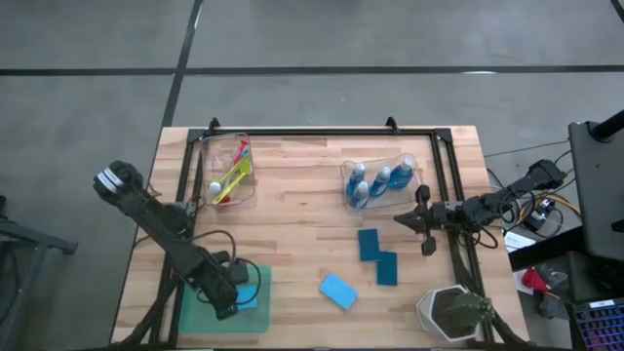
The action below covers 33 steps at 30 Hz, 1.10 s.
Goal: Pick & Place Kitchen Sink Supplies
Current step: Stack the blue sponge on top of the blue sponge in the green bin
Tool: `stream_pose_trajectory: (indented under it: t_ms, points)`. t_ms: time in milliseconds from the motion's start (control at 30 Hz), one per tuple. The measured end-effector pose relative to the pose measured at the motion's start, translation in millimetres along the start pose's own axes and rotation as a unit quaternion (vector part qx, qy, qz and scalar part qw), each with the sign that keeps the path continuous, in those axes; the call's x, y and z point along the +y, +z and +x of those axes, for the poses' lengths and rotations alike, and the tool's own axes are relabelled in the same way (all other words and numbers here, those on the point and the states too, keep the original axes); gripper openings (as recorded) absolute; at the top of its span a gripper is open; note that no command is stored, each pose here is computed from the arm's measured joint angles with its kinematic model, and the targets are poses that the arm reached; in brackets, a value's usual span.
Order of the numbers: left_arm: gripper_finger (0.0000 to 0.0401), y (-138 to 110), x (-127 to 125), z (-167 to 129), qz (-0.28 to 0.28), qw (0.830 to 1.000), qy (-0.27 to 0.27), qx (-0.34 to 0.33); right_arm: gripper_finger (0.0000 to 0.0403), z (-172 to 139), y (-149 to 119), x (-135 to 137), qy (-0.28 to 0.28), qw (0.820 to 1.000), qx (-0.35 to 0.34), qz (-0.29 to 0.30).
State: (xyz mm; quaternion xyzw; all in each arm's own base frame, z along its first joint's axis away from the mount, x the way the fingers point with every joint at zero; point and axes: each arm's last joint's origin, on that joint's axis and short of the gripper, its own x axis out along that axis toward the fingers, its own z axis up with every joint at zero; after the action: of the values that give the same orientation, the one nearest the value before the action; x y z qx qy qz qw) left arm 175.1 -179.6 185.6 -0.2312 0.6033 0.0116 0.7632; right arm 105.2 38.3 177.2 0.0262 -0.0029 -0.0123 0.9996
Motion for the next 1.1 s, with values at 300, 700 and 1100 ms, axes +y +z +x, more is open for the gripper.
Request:
stream_pose_trajectory:
  t_ms: [300, 700, 1100]
  points:
    - [0.0097, 14, -21, -33, 0.026, 0.996, -0.048, -0.071, 0.0008, 0, 0, 0, 0.000, 1.000, 0.000, 0.001]
    - [0.0099, 70, -28, -64, 0.129, 0.969, -0.064, -0.203, 0.0008, 0, 0, 0, 0.000, 1.000, 0.000, 0.000]
    - [0.0209, 127, -1, -75, 0.197, 0.932, -0.054, -0.301, 0.0008, 0, 0, 0, 0.000, 1.000, 0.000, 0.000]
